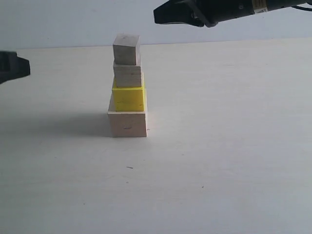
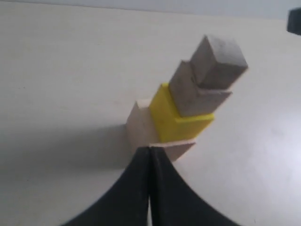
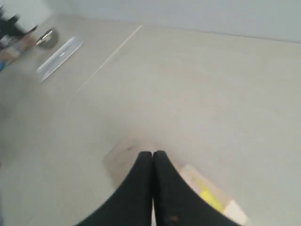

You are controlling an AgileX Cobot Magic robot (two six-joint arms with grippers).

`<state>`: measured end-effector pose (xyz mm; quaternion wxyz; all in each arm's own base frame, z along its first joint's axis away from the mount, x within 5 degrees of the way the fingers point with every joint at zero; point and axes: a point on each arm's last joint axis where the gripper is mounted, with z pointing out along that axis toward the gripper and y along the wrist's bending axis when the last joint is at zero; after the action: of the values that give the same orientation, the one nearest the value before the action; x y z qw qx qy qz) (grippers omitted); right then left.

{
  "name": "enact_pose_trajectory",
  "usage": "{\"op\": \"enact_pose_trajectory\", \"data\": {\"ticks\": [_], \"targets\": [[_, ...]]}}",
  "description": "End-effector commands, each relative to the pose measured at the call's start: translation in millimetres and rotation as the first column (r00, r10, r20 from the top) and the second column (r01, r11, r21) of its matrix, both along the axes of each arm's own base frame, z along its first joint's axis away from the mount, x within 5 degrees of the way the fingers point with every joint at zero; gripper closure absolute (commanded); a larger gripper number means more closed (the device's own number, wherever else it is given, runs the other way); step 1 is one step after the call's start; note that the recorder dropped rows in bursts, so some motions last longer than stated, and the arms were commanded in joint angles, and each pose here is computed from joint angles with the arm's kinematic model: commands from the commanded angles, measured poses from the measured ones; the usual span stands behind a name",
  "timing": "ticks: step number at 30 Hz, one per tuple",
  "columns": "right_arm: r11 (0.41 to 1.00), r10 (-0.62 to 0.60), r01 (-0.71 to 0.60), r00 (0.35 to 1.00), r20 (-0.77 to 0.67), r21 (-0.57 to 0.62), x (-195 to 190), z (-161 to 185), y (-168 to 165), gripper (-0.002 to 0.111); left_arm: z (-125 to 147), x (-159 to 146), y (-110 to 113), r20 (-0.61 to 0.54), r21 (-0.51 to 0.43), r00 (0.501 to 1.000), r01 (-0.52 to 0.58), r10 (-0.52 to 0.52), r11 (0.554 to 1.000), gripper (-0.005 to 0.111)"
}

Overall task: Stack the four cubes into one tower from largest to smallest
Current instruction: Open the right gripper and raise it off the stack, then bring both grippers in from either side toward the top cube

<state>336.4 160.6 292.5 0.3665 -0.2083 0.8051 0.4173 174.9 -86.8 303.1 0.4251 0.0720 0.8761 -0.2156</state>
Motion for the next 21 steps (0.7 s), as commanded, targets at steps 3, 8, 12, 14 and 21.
{"op": "enact_pose_trajectory", "data": {"ticks": [3, 8, 12, 14, 21], "targets": [[0.909, -0.41, 0.412, 0.911, 0.045, -0.058, 30, -6, -25, 0.108, 20, 25, 0, 0.0, -0.115, 0.997, -0.07, 0.071, 0.991, 0.107], [0.781, -0.508, 0.588, 0.794, 0.335, -0.21, 44, -4, -48, 0.108, 35, 28, -5, -0.011, -0.091, 1.0, -0.012, 0.011, 0.996, 0.107], [0.481, -0.58, 0.818, 0.566, 0.586, -0.314, 50, 4, -84, 0.108, 37, 26, -6, -0.042, -0.081, 0.999, 0.013, -0.016, 0.997, 0.107], [0.282, -0.582, 0.89, 0.455, 0.674, -0.358, 47, 8, -102, 0.108, 36, 25, -7, -0.053, -0.074, 0.998, 0.021, -0.025, 0.997, 0.107], [0.042, -0.657, 0.73, 0.534, 0.532, -0.682, 35, -23, -152, 0.108, 35, 25, -7, -0.032, -0.039, 0.998, 0.051, -0.052, 0.998, 0.107]]}}
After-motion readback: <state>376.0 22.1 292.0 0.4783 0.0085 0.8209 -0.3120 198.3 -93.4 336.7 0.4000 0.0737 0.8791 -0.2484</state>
